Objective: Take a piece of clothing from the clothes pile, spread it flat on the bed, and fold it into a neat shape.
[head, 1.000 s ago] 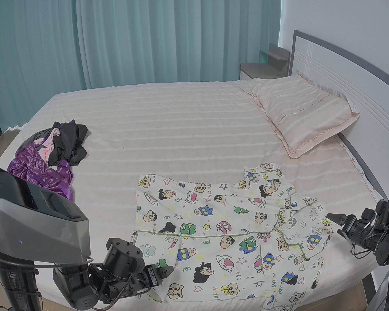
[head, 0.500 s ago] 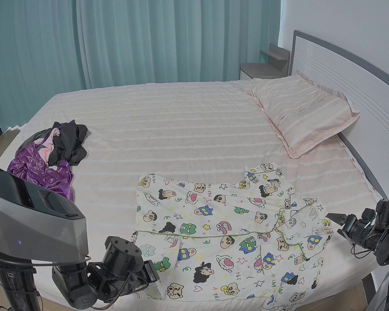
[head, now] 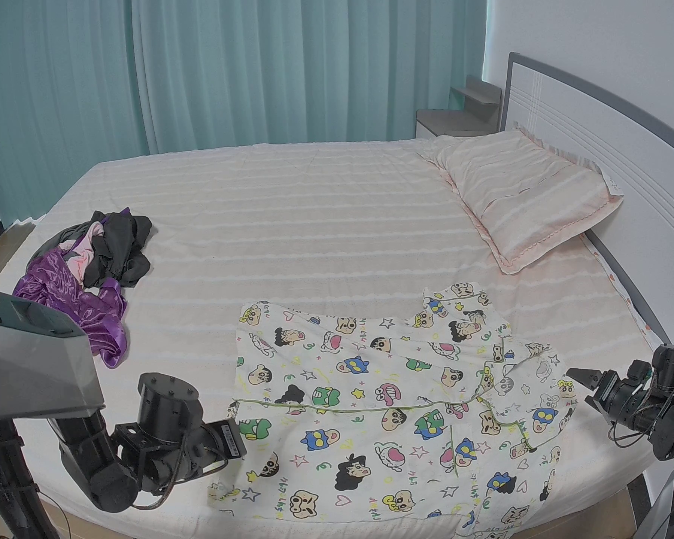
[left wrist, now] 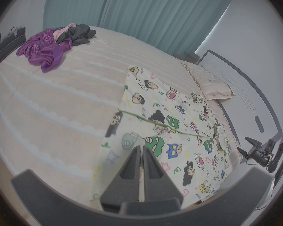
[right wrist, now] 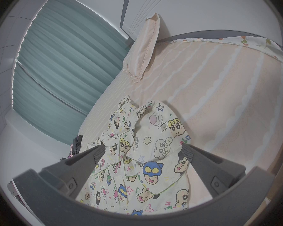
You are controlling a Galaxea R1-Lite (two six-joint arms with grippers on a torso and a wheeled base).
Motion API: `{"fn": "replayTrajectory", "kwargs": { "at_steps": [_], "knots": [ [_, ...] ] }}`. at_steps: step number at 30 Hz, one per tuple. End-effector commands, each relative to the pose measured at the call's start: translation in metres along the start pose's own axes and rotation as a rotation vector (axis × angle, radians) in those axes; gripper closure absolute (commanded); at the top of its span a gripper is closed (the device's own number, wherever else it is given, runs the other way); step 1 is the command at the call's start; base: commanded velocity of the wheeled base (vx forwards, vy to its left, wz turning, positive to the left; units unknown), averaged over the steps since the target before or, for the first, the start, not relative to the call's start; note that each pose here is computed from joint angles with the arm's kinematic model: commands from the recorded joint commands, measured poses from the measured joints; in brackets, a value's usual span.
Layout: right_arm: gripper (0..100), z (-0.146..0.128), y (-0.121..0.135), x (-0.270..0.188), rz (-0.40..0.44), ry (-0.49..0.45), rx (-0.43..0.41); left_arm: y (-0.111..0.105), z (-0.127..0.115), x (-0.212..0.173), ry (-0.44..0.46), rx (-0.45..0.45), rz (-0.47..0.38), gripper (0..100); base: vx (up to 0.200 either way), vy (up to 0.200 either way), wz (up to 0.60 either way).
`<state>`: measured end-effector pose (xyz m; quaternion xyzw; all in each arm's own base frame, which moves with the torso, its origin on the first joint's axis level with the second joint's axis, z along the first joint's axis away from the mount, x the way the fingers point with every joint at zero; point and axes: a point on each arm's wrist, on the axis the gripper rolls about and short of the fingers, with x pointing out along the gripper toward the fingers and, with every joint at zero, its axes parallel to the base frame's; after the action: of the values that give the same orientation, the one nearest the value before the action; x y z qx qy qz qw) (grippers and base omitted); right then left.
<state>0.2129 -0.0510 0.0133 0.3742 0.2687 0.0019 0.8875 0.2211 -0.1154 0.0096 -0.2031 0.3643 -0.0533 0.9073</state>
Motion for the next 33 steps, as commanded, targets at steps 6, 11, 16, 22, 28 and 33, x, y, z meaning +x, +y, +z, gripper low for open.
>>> {"fn": "replayTrajectory", "kwargs": {
  "at_steps": [6,11,16,22,28,33],
  "knots": [
    [0,-0.002,0.001,-0.003,0.000,0.001,0.000,0.017,0.025,0.001,-0.091,0.063,-0.015,100,0.000,0.000,0.00],
    [0,-0.002,0.000,-0.003,-0.001,0.000,0.001,0.025,0.025,0.007,-0.070,0.094,-0.024,100,0.000,0.000,0.00],
    [0,-0.002,0.001,-0.003,0.000,0.001,0.000,0.032,0.021,0.015,-0.054,0.094,0.000,100,0.000,0.000,0.00],
    [0,-0.002,0.000,-0.003,-0.002,0.001,0.002,0.037,0.018,0.020,-0.057,0.088,0.051,0,0.000,0.000,0.00],
    [0,-0.002,0.000,-0.003,-0.001,0.003,0.001,0.050,0.028,0.023,-0.093,0.036,0.099,0,0.000,0.000,0.00],
    [0,-0.002,0.000,-0.003,-0.002,0.001,0.002,0.051,0.030,0.021,-0.041,-0.025,-0.013,0,0.000,0.000,0.00]
  ]
}}
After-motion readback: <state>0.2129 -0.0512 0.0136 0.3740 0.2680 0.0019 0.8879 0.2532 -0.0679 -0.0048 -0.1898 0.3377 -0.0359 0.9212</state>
